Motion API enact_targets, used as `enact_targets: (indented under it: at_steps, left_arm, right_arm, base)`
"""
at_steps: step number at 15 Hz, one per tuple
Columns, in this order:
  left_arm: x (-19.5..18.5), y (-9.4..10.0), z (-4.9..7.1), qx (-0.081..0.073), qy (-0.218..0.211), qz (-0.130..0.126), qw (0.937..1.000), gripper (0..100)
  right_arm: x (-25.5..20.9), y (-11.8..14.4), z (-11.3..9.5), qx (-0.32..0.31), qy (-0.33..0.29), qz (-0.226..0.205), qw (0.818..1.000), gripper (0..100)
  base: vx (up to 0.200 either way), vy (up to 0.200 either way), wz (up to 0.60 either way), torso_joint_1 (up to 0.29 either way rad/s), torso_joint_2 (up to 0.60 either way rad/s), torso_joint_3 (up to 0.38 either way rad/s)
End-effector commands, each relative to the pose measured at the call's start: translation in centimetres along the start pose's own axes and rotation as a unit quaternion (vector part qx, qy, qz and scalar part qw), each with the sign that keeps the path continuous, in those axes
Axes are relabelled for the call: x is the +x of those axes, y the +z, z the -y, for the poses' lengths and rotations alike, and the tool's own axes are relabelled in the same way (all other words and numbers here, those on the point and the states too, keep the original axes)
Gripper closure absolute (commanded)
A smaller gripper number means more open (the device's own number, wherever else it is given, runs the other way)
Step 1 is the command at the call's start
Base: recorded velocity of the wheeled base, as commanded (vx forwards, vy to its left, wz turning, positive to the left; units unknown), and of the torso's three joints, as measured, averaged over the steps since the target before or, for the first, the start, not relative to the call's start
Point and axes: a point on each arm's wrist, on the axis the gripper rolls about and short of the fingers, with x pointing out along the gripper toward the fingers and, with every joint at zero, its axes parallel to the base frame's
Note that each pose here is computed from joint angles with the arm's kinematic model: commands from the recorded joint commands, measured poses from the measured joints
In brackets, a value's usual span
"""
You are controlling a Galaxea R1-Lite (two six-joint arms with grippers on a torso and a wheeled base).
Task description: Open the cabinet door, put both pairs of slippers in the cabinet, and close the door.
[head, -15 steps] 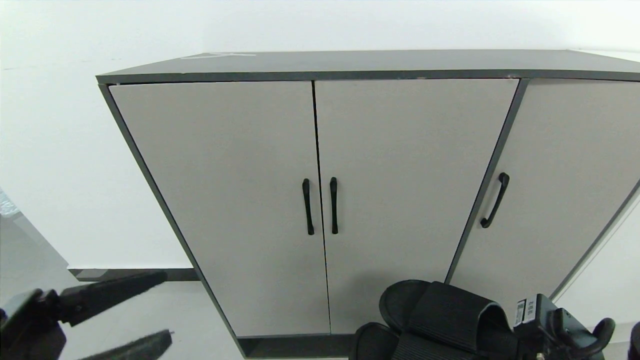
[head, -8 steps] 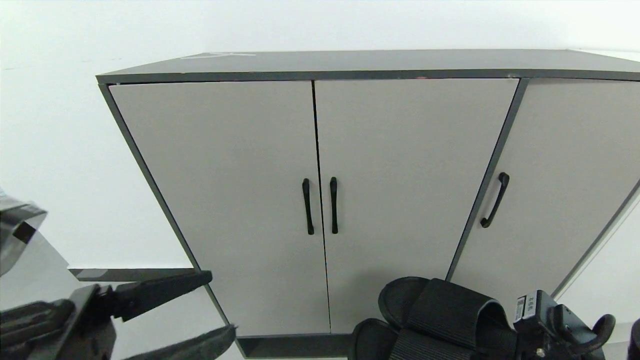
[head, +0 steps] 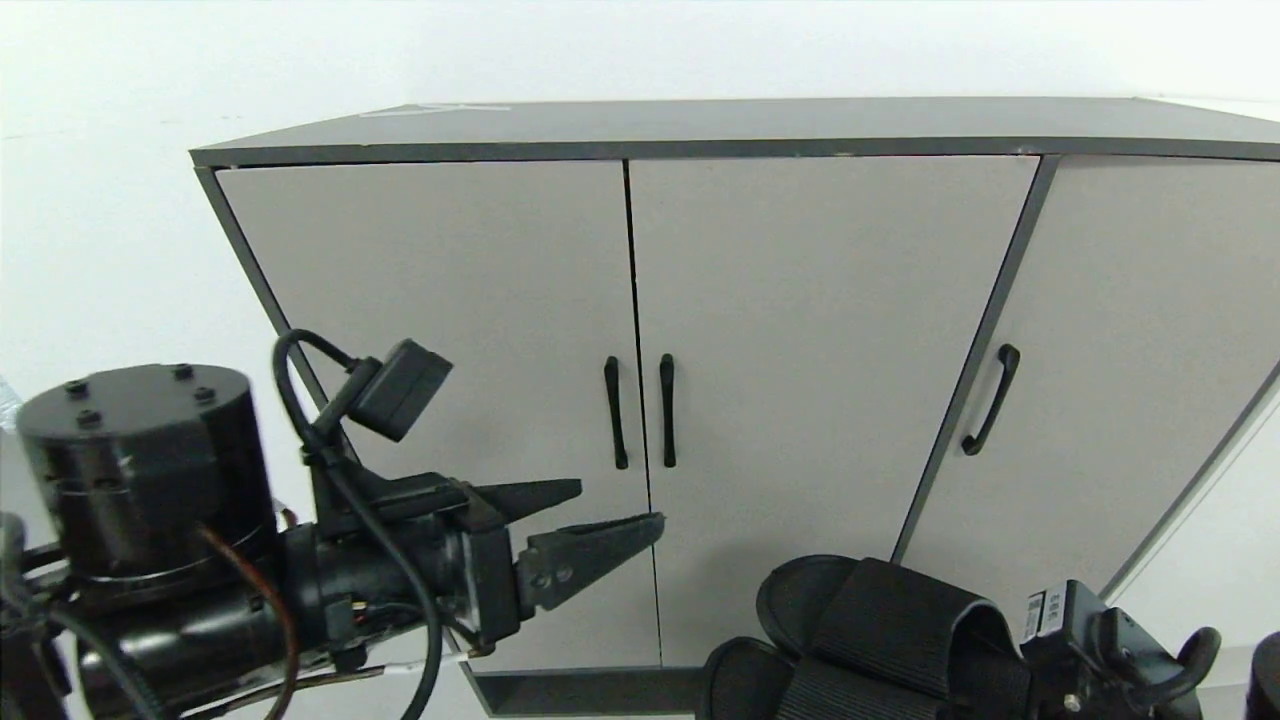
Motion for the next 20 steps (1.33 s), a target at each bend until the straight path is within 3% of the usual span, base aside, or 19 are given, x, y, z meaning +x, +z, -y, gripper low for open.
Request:
enact_targets:
  at_steps: [1,8,11,14,20]
  left_arm:
    - [3.8,0.0,-1.4,-0.008,0.011,-0.027,0.9996,0]
    - [7.6,2.4,-2.5,-0.001,0.017,0.001,0.9998,0]
    - [8.5,2.9,-3.2,0.001,0.023,0.007,0.9997,0]
    - [9.3,3.2,-4.1,0.012,0.033,0.010,0.9993,0]
    - [10.9,3.6,-4.7,0.018,0.034,0.013,0.9992,0]
  right_arm:
    - [0.1,0.0,0.0,-0.001,-0.001,-0.001,1.000,100]
    - [0.0,0.0,0.0,-0.001,0.000,0.000,1.000,100]
    - [0.0,0.0,0.0,-0.001,0.000,0.000,1.000,100]
    - [0.0,0.0,0.0,-0.001,0.000,0.000,1.000,100]
    - [0.0,0.0,0.0,-0.001,0.000,0.000,1.000,100]
  base:
    - [0.000,0.000,0.00,0.000,0.00,0.000]
    - [0.000,0.000,0.00,0.000,0.00,0.000]
    - [0.000,0.000,0.00,0.000,0.00,0.000]
    - [0.000,0.000,0.00,0.000,0.00,0.000]
    - [0.000,0.000,0.00,0.000,0.00,0.000]
